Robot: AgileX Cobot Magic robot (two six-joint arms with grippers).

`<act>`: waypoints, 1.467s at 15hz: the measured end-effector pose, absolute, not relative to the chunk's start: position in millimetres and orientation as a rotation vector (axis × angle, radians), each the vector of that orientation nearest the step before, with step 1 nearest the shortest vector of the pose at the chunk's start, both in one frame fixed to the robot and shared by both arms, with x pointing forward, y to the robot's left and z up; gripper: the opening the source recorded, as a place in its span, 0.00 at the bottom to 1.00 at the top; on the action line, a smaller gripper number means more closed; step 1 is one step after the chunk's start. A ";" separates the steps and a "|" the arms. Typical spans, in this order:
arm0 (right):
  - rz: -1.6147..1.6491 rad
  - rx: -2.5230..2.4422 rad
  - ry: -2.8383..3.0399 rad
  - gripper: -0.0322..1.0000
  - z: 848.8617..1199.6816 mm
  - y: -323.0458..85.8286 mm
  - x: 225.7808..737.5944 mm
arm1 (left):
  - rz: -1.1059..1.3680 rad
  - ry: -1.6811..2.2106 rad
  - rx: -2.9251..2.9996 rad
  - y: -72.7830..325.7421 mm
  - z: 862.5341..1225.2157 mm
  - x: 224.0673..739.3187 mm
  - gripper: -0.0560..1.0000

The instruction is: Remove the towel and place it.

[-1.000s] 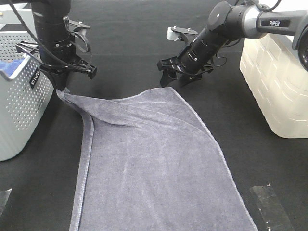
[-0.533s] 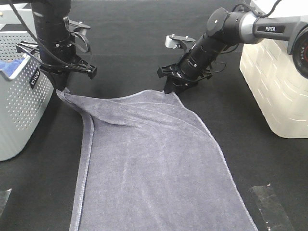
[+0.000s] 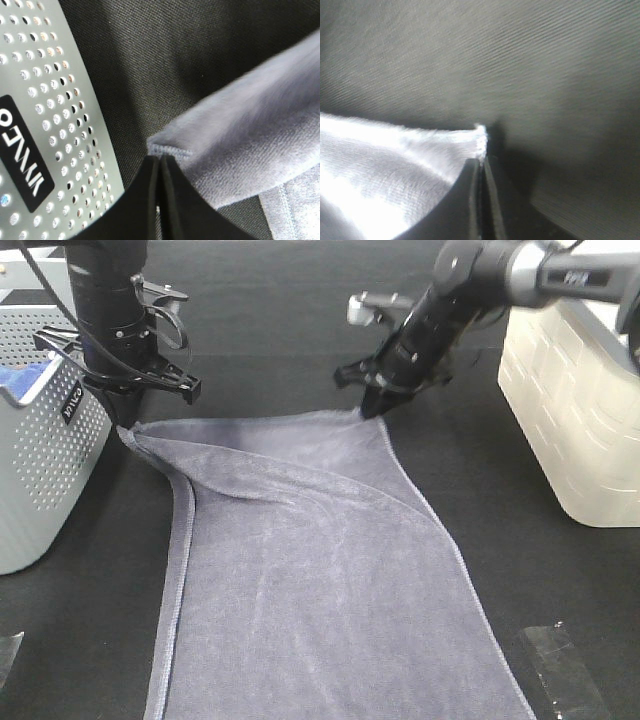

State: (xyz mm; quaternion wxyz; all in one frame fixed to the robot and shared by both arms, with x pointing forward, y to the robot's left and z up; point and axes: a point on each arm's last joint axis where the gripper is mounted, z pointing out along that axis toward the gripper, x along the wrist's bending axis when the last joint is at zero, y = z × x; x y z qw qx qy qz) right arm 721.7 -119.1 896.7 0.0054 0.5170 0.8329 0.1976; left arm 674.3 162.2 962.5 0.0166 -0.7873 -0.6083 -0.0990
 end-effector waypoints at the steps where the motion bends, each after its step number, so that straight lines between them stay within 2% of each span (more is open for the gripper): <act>1: 0.569 1.619 2.552 0.03 908.1 -124.5 722.8 | -0.322 -1.899 -2.461 161.5 962.6 675.7 0.05; 4: 0.449 1.631 2.343 0.03 944.6 -141.5 728.0 | -0.432 -1.954 -2.559 155.8 964.4 686.8 0.05; 8: 0.446 1.594 2.184 0.03 980.5 -150.3 735.7 | -0.738 -2.064 -2.776 142.7 975.3 711.0 0.05; 10: 0.490 1.557 2.148 0.03 984.9 -150.2 740.2 | -0.904 -2.102 -2.868 137.0 982.9 721.0 0.05; 13: 0.603 1.525 2.056 0.03 991.0 -154.4 750.4 | -1.077 -2.106 -2.948 133.6 972.4 735.5 0.05; 18: 0.733 1.352 1.937 0.03 1001.2 -157.0 765.8 | -1.302 -2.313 -2.885 164.3 953.1 769.7 0.05; 22: 0.790 1.286 1.886 0.03 976.3 -165.8 783.0 | -1.524 -2.339 -2.925 163.8 944.5 792.6 0.05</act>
